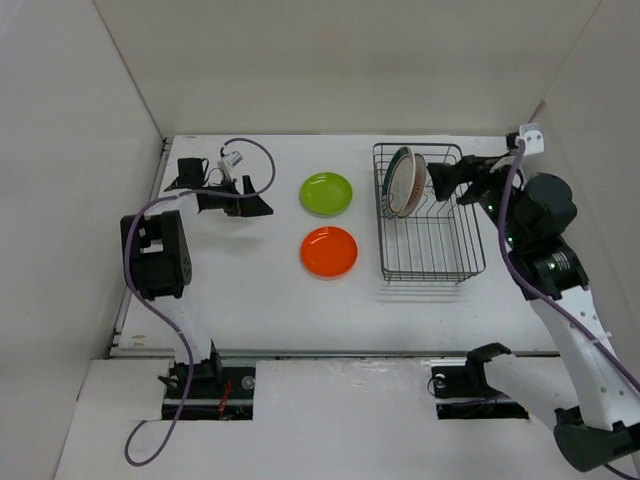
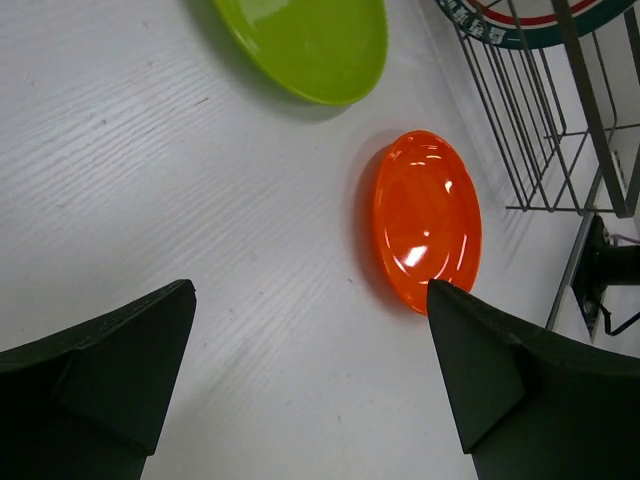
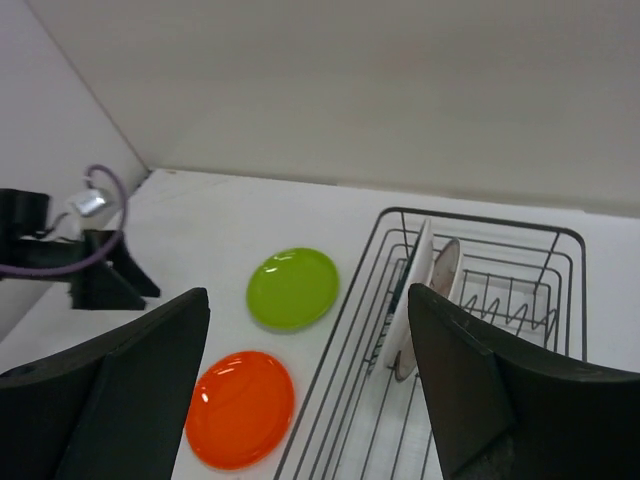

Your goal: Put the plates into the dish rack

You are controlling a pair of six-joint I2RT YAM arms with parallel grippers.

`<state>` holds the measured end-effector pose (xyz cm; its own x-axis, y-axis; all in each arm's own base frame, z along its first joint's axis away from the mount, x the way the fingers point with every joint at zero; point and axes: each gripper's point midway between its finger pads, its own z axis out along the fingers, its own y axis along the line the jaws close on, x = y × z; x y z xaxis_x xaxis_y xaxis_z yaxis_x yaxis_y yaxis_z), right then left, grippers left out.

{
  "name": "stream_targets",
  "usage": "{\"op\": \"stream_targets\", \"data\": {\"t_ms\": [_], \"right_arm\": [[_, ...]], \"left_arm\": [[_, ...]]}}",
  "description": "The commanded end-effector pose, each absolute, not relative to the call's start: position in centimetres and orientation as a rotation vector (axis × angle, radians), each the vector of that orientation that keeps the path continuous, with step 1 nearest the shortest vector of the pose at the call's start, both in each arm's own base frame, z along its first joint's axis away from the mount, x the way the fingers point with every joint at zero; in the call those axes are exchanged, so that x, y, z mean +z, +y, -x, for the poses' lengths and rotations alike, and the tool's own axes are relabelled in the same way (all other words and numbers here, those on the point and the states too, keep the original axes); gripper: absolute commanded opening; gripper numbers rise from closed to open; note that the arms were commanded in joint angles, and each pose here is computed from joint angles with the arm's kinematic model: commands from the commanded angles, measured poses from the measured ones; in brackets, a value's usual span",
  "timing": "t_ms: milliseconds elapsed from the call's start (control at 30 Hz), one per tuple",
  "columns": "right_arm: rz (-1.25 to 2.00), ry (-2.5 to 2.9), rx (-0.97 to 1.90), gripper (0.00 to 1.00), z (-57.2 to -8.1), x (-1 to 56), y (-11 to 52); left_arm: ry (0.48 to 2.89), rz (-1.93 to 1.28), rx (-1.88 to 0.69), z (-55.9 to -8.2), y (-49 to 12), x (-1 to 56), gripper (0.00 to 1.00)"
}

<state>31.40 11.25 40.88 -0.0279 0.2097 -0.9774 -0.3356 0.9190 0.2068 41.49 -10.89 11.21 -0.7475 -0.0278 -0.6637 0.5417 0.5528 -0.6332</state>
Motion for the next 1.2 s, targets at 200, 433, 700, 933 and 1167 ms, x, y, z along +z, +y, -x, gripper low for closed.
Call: {"op": "stream_targets", "data": {"t_ms": [200,433,700,933,1167], "right_arm": [[0.177,1.44,0.517,0.86,-27.9,43.6,12.0],[0.14,1.472,0.534,0.86,-29.2,42.4,12.3],[0.136,1.504,0.555,0.86,-30.0,41.6,12.8],[0.128,1.517,0.548,0.86,-30.4,41.6,12.9],[0.121,1.532,0.554,0.86,-31.3,41.3,13.2]], "left_arm": [[2.091,-0.424,-1.258,-45.8,-12.2,10.7,0.99],[2.125,-0.436,-1.274,-47.1,-14.8,8.9,0.98],[2.136,-0.287,-1.308,-50.8,-15.9,8.0,0.94],[2.138,-0.252,-1.277,-53.1,-17.3,8.1,0.85],[2.214,-0.23,-1.248,-53.3,-19.2,6.4,0.76]]}}
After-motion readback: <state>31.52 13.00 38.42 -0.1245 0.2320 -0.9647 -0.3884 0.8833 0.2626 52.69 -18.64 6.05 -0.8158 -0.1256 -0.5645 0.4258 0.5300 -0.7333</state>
